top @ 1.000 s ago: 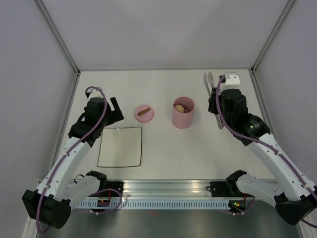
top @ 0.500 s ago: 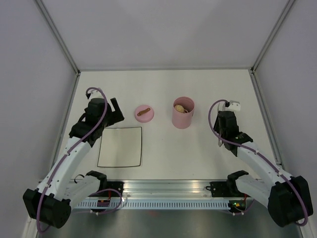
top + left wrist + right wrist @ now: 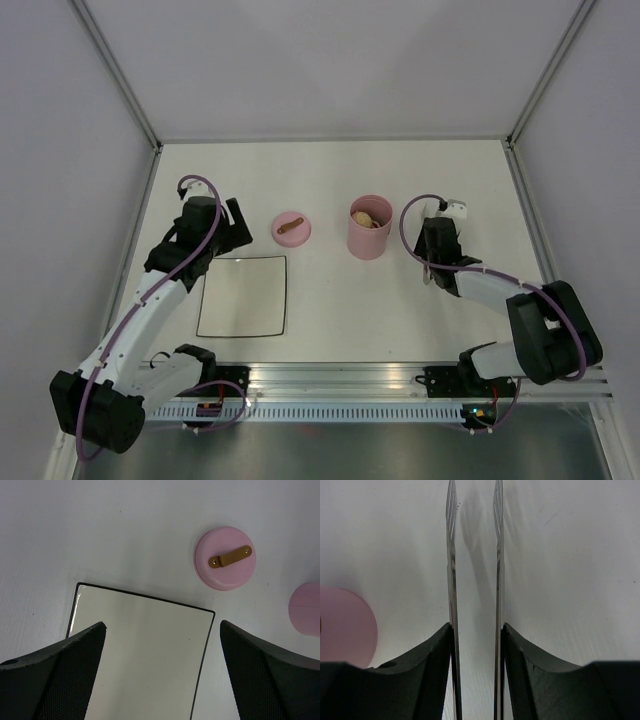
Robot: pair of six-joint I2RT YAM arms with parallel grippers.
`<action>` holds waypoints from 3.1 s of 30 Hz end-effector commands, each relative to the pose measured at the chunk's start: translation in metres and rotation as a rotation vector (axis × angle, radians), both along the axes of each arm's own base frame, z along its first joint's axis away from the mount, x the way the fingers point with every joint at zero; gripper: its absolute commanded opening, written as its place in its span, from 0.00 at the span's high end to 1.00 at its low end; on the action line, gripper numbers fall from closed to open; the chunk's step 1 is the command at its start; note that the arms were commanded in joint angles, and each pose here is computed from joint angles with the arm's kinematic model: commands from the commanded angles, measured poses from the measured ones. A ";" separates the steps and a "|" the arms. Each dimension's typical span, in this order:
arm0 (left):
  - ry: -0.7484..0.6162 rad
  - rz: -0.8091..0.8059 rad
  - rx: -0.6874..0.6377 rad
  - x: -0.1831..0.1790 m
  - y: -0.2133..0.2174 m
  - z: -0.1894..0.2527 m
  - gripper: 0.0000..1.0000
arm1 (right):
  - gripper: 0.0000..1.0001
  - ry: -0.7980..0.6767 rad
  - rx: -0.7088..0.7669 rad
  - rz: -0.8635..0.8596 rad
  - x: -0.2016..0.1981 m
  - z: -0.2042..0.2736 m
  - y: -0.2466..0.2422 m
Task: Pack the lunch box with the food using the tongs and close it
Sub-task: Place the clamp at the center of the board, then pick up the box lid from the center of the board.
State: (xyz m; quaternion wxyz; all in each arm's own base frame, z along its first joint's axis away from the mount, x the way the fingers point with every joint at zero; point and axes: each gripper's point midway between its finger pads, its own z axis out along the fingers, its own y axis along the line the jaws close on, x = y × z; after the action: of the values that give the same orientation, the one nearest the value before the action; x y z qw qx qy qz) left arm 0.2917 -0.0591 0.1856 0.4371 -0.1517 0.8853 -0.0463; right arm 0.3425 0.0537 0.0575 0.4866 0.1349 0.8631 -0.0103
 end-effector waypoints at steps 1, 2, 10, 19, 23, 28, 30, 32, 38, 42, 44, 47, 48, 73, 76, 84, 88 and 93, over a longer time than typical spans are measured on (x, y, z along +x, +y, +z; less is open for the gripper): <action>-0.027 0.008 -0.023 0.005 -0.003 0.004 0.00 | 0.50 0.022 0.050 -0.031 0.018 0.001 0.008; -0.027 0.010 -0.023 0.005 -0.003 0.003 0.00 | 0.50 0.044 0.047 -0.031 0.017 -0.003 0.009; -0.034 0.005 -0.031 0.008 -0.006 0.006 0.00 | 0.42 0.140 0.028 -0.051 0.001 -0.020 0.003; -0.014 -0.009 -0.047 0.009 -0.010 0.000 0.00 | 0.23 0.208 0.010 0.001 -0.002 -0.010 0.009; -0.023 -0.017 -0.048 0.011 -0.012 0.005 0.00 | 0.07 0.203 0.016 0.023 -0.001 0.006 0.012; -0.046 -0.040 -0.046 0.018 -0.015 0.019 0.00 | 0.02 0.142 0.036 0.039 0.011 0.053 0.017; -0.042 -0.048 -0.045 0.020 -0.017 0.021 0.00 | 0.02 0.116 0.029 0.027 0.014 0.081 0.015; -0.058 -0.060 -0.049 0.025 -0.020 0.030 0.00 | 0.02 0.063 0.007 0.006 0.018 0.116 0.009; -0.105 -0.052 -0.064 0.046 -0.014 0.061 0.00 | 0.02 -0.169 0.001 0.076 0.025 0.219 0.011; -0.181 -0.057 -0.072 0.060 -0.007 0.094 0.00 | 0.02 -0.326 -0.007 0.096 0.021 0.279 0.007; -0.205 -0.056 -0.059 0.063 -0.003 0.101 0.00 | 0.02 -0.398 -0.007 0.119 0.018 0.303 0.009; -0.243 -0.067 -0.021 0.069 0.003 0.111 0.00 | 0.02 -0.461 -0.005 0.158 0.016 0.320 0.013; -0.247 -0.075 0.004 0.071 0.006 0.110 0.00 | 0.02 -0.471 -0.001 0.166 0.016 0.320 0.014; -0.173 -0.135 0.039 0.089 -0.002 0.052 0.00 | 0.02 -0.399 0.107 0.769 0.036 0.293 0.183; -0.164 -0.109 0.049 0.089 0.002 0.049 0.00 | 0.02 -0.347 0.023 0.920 0.024 0.274 0.262; -0.161 -0.315 0.000 0.081 -0.030 0.039 0.00 | 0.02 -0.247 0.138 0.802 0.046 0.233 0.307; -0.119 -0.526 0.004 0.086 -0.068 0.021 0.01 | 0.02 -0.278 0.256 0.612 0.053 0.261 0.261; -0.057 -0.704 0.190 0.101 -0.111 -0.005 0.03 | 0.02 -0.261 0.351 0.376 0.076 0.255 0.147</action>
State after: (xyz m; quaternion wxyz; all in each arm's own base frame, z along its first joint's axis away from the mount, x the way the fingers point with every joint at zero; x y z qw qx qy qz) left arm 0.3798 -0.1373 0.1749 0.4195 0.0907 0.8937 -0.1308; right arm 0.4153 0.2607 0.2828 0.5285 -0.0393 0.8124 0.2431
